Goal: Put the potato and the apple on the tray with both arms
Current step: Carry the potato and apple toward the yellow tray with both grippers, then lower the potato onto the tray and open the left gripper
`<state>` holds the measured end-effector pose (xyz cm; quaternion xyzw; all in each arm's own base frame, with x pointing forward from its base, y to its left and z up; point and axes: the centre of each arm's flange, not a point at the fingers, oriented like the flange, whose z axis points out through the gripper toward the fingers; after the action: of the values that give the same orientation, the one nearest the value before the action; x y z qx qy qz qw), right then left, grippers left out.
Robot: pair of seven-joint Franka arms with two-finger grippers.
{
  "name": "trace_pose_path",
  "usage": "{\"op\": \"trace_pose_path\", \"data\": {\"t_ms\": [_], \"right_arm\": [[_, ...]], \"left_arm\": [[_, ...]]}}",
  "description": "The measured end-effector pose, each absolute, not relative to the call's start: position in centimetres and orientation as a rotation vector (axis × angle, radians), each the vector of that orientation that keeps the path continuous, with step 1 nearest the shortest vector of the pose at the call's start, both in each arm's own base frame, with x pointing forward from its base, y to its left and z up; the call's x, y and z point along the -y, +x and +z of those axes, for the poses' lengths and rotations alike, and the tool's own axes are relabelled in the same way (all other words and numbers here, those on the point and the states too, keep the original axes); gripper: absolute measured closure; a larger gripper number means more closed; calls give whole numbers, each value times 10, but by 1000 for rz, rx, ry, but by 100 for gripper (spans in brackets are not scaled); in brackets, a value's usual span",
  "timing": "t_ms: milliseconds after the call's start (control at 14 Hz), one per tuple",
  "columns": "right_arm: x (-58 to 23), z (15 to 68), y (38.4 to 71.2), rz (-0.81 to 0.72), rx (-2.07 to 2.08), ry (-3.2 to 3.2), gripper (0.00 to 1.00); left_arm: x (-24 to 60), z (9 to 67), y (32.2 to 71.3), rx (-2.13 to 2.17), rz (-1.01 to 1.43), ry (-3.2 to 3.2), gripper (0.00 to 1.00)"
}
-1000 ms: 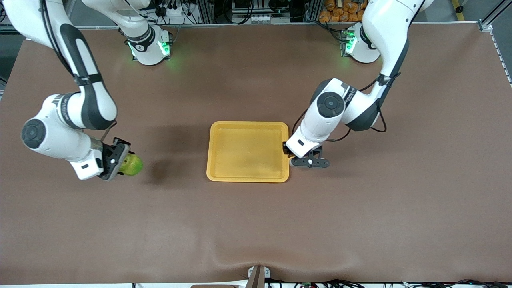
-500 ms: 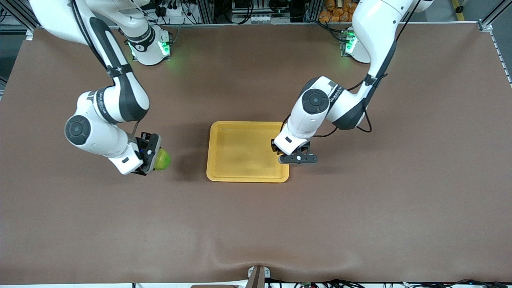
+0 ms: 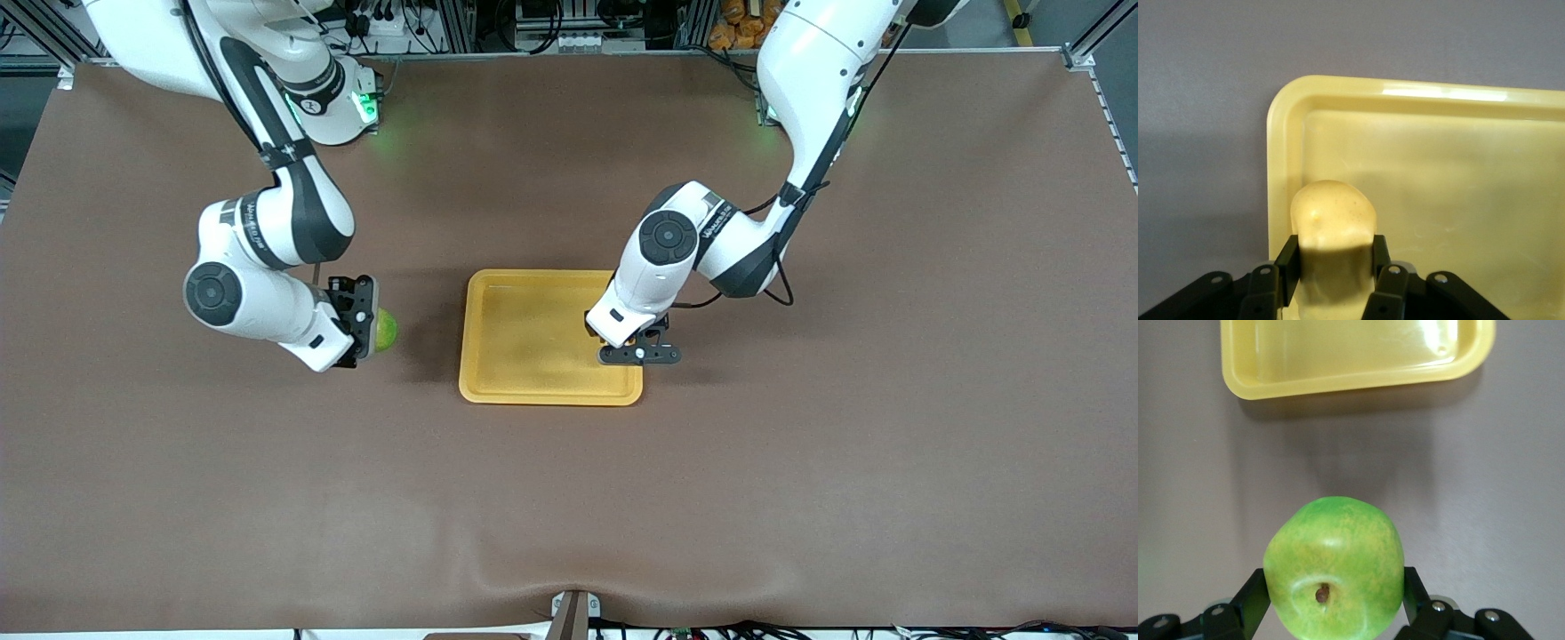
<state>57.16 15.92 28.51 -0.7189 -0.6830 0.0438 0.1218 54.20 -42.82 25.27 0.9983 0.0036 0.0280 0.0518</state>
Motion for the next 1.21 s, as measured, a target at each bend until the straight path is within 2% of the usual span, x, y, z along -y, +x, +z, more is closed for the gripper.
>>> {"op": "trace_pose_path", "data": {"t_ms": [1214], "right_arm": [[-232,284,558,-44,1947,-2100,15]], "left_arm": [[438,218,533,56,48,3079,53]]}}
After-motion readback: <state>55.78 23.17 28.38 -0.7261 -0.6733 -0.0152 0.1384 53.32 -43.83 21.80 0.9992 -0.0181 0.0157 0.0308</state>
